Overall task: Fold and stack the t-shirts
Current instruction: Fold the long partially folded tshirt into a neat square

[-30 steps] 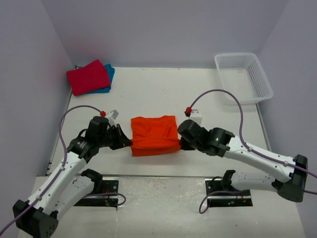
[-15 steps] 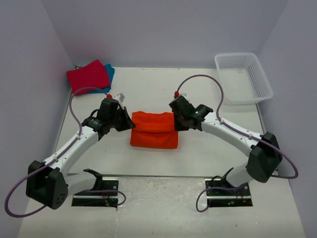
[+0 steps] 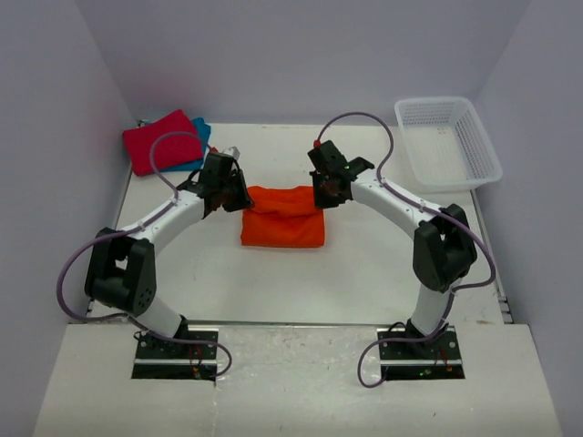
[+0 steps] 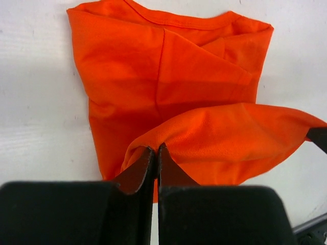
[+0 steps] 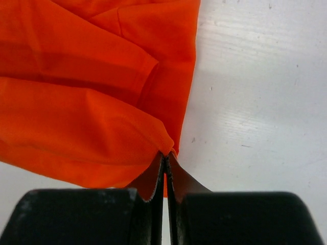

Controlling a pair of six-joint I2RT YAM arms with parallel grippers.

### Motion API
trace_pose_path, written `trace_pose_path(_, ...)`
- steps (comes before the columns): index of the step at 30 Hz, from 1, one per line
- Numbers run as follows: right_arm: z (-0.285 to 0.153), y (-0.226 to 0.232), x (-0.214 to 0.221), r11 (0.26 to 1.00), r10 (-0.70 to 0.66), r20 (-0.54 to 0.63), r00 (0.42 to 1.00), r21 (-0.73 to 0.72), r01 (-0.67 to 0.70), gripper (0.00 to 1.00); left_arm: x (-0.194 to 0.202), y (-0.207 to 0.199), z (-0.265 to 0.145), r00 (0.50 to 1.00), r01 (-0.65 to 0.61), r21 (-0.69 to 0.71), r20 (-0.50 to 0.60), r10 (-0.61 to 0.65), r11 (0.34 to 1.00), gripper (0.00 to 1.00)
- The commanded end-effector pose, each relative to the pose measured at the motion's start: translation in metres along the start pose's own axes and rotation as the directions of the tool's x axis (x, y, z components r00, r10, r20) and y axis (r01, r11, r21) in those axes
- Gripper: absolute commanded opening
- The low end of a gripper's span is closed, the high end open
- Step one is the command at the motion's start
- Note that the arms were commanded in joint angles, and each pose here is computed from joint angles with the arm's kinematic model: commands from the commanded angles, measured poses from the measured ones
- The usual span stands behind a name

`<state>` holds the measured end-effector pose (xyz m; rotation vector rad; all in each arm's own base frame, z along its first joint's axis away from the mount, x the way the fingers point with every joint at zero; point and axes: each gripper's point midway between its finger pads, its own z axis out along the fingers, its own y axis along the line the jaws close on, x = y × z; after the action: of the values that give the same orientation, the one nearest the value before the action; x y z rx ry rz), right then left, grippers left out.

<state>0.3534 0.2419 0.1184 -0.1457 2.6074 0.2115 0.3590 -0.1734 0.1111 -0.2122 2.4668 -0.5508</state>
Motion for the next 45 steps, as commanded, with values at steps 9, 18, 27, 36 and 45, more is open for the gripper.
trace_pose_path(9,-0.045,-0.002,-0.023,0.999,-0.021,0.089,0.996,-0.038,0.025,0.0,-0.048,-0.031,-0.039,0.984,-0.057,0.099,0.174,0.039,0.993,0.0)
trace_pose_path(18,-0.095,-0.005,0.011,0.998,-0.019,0.12,0.993,-0.058,0.026,0.0,-0.022,-0.044,-0.104,0.979,-0.075,0.159,0.2,0.042,0.984,0.0)
trace_pose_path(27,-0.119,0.001,0.063,0.997,-0.035,0.119,0.992,-0.069,0.043,0.0,0.039,-0.049,-0.136,0.984,-0.099,0.203,0.164,0.065,0.974,0.0)
trace_pose_path(36,-0.137,0.002,0.102,0.997,-0.013,0.111,0.994,-0.077,0.021,0.0,0.077,-0.026,-0.16,0.989,-0.045,0.215,0.144,0.014,0.976,0.0)
trace_pose_path(45,-0.167,0.007,0.125,0.996,-0.023,0.125,0.992,-0.086,0.034,0.0,0.091,-0.019,-0.189,0.99,-0.027,0.241,0.144,-0.008,0.97,0.0)
